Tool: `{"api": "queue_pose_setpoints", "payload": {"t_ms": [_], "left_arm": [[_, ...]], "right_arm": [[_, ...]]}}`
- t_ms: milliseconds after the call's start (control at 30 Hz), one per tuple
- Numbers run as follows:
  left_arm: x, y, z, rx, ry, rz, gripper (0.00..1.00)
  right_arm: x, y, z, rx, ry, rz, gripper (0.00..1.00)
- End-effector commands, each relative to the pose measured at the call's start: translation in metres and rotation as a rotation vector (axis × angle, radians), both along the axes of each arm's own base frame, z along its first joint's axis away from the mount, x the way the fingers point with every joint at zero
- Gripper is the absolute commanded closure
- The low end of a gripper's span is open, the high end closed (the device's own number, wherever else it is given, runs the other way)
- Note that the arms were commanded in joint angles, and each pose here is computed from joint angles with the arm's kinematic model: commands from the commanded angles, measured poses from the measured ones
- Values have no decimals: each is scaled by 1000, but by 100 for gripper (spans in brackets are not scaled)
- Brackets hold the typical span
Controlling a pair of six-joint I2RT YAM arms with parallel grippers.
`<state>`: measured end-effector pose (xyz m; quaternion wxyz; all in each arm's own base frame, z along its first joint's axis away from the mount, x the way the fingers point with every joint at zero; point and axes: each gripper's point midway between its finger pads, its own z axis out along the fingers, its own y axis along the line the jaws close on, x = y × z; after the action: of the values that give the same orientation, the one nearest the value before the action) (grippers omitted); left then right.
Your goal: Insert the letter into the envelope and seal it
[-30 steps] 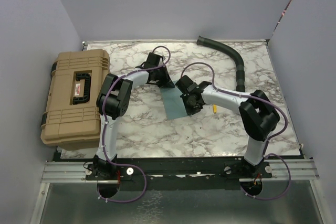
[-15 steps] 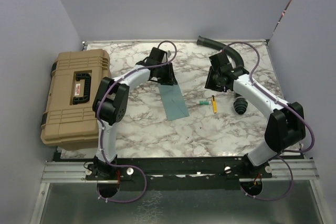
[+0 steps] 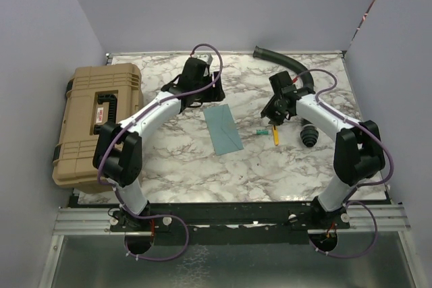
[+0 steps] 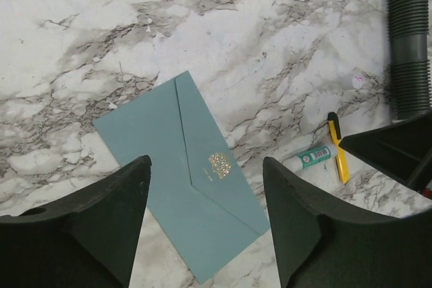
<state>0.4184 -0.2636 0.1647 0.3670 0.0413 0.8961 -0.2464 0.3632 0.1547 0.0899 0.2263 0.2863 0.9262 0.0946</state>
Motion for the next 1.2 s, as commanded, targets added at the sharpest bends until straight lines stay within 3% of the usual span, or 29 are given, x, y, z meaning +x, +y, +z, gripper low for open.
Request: {"api": "queue_pose_setpoints", "payload": {"t_ms": [0, 200, 433, 800, 900, 1033, 1167], "left_arm": [[-2, 9, 33, -4, -152, 66, 29], [-18, 17, 50, -61, -250, 65, 22], [-34, 31, 49, -60, -267, 94, 19], [-37, 29, 51, -81, -282, 82, 15], [-38, 21, 51, -97, -275, 35, 13], [-43, 13, 53, -121, -283, -15, 1], [-46, 1, 48, -151, -262, -77, 1]], "right_arm": [[-16, 10, -26, 107, 103, -130, 59], [-26, -1, -44, 68, 171, -250, 59], [-28, -13, -59, 33, 200, -403, 58], [-29, -14, -78, 17, 239, -439, 61], [-26, -11, -84, 29, 236, -422, 69], [-24, -8, -88, 31, 227, -374, 81], [-5, -10, -63, 11, 92, -261, 93]]}}
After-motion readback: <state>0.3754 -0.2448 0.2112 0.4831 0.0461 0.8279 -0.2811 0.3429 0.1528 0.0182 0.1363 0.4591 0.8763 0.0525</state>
